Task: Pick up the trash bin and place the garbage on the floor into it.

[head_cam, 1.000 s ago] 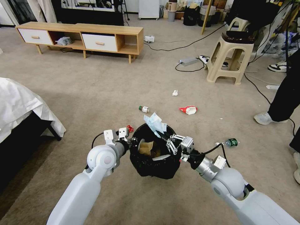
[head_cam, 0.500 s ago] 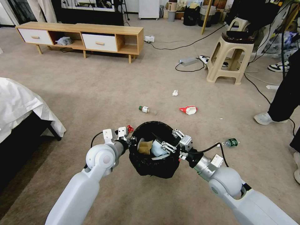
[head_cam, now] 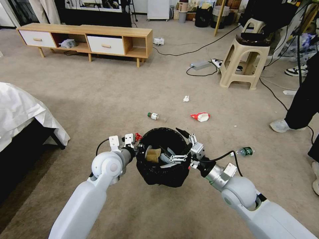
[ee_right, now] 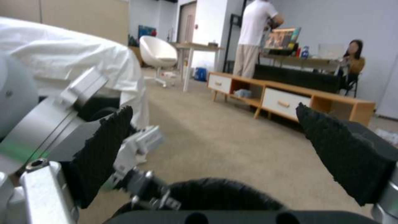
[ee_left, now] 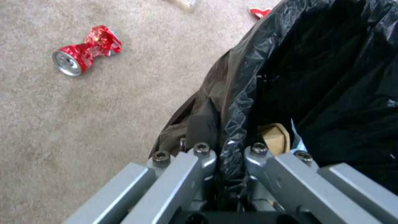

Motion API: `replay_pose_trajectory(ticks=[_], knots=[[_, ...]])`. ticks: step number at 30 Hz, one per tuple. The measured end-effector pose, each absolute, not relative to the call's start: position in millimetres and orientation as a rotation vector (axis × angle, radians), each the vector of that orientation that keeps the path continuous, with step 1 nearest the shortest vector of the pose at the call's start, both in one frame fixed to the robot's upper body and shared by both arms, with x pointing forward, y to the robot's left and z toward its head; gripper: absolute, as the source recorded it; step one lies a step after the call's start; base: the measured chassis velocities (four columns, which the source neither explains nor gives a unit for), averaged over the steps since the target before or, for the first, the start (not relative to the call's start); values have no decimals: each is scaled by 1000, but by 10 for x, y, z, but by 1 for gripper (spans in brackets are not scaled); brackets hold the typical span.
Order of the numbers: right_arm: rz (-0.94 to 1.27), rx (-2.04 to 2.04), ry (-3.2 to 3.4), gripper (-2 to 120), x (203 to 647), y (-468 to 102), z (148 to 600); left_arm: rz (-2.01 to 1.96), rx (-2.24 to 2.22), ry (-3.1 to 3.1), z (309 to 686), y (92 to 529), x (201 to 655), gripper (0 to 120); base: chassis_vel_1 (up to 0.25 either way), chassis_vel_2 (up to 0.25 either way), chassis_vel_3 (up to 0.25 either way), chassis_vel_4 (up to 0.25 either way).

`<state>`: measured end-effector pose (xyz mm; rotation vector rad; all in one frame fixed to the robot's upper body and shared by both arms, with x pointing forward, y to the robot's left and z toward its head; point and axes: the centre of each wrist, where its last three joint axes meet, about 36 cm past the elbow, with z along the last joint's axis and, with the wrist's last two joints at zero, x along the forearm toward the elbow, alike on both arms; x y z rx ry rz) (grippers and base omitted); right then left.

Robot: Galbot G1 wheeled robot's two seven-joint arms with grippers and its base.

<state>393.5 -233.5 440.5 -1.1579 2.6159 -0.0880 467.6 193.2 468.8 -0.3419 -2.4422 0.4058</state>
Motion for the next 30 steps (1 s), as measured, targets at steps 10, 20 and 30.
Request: replay_pose_trajectory(ticks=[10, 20, 30], knots=[[-200, -736, 2785, 100, 4040, -2507, 4695, 394, -262, -2513, 4830, 2182, 4662, 1, 0, 0, 0, 0], [-137, -499, 2828, 100, 4060, -2718, 5073, 395, -188, -2594, 5019, 2436, 4609, 1, 0, 0, 0, 0], [-158, -260, 2953, 100, 4061, -2838, 5172, 374, -114, -2645, 5104, 2634, 4590, 1, 0, 0, 0, 0]])
